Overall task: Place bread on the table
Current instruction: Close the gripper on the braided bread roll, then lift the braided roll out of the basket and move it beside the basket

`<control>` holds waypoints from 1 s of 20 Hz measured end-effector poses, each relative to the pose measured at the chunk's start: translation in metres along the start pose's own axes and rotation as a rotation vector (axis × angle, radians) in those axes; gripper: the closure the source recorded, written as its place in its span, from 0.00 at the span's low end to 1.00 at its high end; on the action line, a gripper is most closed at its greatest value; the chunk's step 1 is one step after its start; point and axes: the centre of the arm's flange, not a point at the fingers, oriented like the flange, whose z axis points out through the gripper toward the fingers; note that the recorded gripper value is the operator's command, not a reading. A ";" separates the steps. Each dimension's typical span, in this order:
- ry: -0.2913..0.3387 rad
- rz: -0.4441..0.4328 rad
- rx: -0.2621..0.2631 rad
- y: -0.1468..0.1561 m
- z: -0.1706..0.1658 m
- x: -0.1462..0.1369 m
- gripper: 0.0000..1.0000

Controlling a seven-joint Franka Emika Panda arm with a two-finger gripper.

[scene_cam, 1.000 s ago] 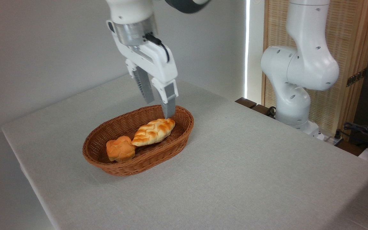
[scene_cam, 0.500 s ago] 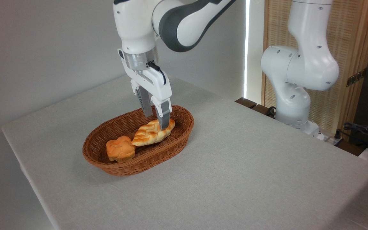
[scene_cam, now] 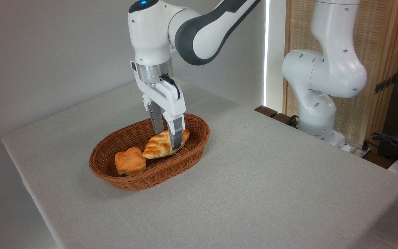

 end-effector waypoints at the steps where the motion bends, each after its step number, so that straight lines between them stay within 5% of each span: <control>1: 0.000 0.000 0.000 0.000 0.001 0.000 0.17; 5: 0.009 -0.001 0.005 -0.001 0.005 0.001 0.45; 20: 0.020 0.004 0.012 -0.002 0.009 0.003 0.52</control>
